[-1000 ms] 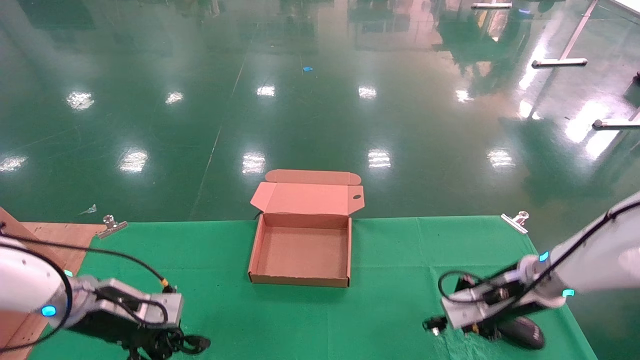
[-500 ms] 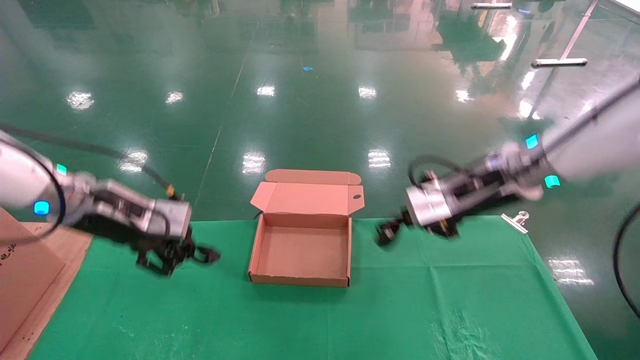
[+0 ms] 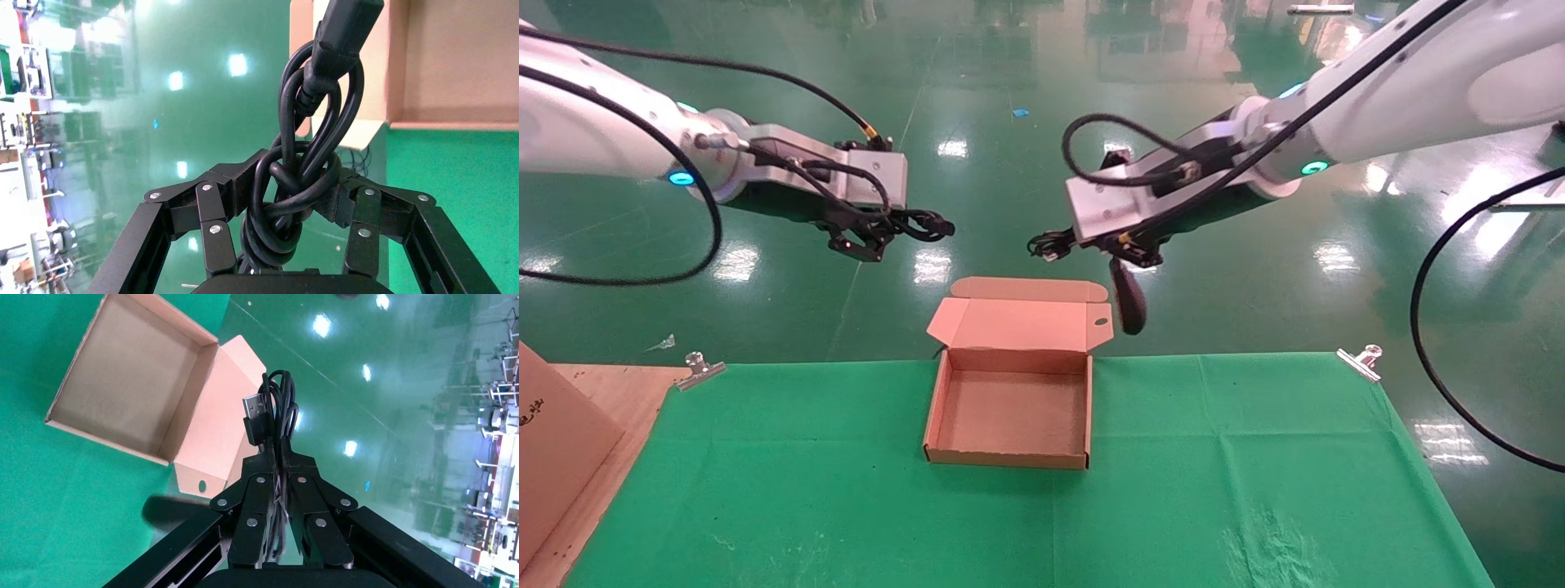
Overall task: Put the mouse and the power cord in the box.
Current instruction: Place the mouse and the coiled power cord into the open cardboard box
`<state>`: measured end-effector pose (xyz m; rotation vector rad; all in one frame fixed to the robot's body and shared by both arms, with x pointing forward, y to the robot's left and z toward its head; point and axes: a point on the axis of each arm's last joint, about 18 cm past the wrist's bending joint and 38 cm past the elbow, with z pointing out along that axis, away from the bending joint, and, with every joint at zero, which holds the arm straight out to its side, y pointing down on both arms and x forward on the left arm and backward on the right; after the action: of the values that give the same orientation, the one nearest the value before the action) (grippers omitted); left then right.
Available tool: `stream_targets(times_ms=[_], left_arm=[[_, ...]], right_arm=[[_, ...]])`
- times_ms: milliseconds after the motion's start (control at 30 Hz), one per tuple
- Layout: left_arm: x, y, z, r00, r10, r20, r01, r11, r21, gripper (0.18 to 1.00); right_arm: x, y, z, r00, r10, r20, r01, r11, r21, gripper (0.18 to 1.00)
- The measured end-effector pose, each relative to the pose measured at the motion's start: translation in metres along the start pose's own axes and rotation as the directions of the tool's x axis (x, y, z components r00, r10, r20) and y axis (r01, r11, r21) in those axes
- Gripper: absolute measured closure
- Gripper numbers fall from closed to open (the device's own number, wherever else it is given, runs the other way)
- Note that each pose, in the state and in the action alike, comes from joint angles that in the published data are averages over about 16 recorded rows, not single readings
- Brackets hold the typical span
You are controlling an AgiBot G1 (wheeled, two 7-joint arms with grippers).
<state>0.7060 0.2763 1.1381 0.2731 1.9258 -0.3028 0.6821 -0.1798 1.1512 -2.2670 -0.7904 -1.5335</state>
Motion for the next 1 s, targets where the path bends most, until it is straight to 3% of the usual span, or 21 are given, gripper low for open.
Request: stream_targets(times_ms=[267, 500, 767, 1000], left_arm=[[0.006, -0.014, 0.019, 0.999, 0.030, 0.017, -0.031, 0.999, 0.044, 0.990], [0.032, -0.024, 0.064, 0.997, 0.058, 0.056, -0.062, 0.996, 0.062, 0.990], [0.079, -0.039, 0.127, 0.989, 0.039, 0.143, -0.046, 0.998, 0.047, 0.991], [0.127, -0.051, 0.159, 0.991, 0.002, 0.137, -0.008, 0.999, 0.046, 0.991]], right_arm=[[0.013, -0.014, 0.008, 0.998, -0.022, -0.053, 0.021, 1.000, -0.009, 0.985], [0.017, -0.017, 0.011, 0.997, -0.024, -0.074, 0.023, 1.000, -0.021, 0.986], [0.004, -0.012, 0.012, 1.000, -0.007, -0.017, 0.007, 1.000, -0.016, 0.986], [-0.015, -0.004, 0.014, 0.999, 0.014, 0.049, -0.014, 1.000, -0.004, 0.986]])
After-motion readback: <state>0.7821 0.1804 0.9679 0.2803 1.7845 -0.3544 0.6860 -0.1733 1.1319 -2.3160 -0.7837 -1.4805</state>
